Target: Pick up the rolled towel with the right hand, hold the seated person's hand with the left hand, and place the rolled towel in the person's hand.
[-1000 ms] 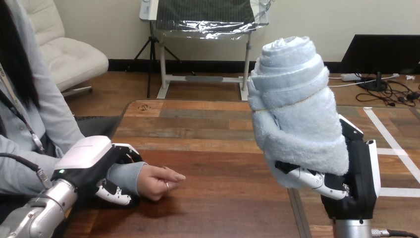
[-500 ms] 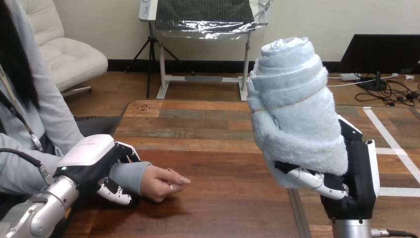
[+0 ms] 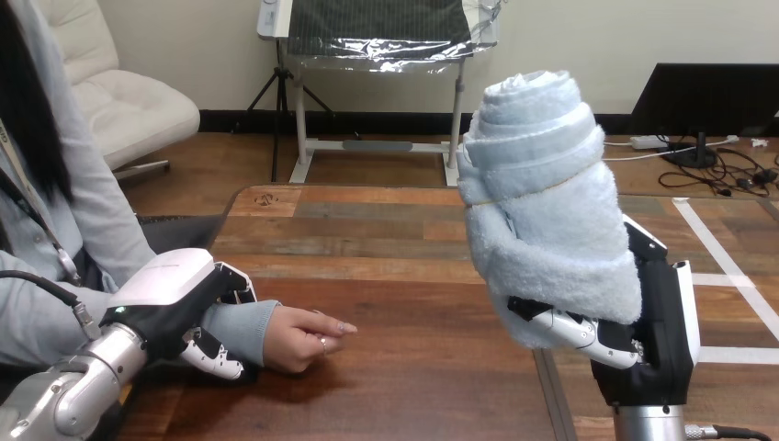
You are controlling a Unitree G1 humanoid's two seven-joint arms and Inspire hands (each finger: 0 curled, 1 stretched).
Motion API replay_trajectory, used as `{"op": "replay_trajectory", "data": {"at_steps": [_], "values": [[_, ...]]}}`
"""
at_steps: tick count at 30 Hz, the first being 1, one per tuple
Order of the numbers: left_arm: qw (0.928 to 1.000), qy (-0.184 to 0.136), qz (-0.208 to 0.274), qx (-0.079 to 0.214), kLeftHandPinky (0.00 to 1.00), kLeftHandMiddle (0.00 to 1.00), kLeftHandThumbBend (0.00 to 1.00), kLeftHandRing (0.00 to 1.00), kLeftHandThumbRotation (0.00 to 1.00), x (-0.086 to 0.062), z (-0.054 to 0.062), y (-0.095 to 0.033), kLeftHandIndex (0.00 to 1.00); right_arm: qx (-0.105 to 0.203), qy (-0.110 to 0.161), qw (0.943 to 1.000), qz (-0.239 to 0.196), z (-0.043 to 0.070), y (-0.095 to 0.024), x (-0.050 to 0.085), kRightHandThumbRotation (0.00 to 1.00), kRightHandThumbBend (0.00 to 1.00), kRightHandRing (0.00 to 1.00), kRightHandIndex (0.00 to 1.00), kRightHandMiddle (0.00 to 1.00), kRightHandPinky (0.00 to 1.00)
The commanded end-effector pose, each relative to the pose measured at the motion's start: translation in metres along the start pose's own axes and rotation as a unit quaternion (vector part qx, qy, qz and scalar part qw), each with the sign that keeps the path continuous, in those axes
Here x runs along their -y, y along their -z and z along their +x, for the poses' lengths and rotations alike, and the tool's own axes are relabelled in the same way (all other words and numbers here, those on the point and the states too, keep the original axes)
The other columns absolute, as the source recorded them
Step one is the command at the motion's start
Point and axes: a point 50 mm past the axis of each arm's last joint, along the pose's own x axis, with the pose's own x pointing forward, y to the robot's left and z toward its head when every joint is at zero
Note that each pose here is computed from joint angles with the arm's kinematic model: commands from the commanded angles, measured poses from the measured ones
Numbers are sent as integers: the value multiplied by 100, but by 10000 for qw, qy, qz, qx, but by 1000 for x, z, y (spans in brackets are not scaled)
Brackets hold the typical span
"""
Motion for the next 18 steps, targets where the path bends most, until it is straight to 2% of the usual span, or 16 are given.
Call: {"op": "replay_trajectory", "data": {"at_steps": [1, 18], "values": [[9995, -146, 22, 283, 27, 39, 98, 32, 0, -12, 4, -6, 39, 550, -154, 9983, 61, 28, -12, -9, 0, 74, 22, 37, 32, 17], [9975, -267, 87, 647, 22, 35, 96, 28, 0, -26, 3, -16, 35, 478, -200, 9986, 101, 31, -7, -13, 0, 74, 23, 37, 34, 18]]}}
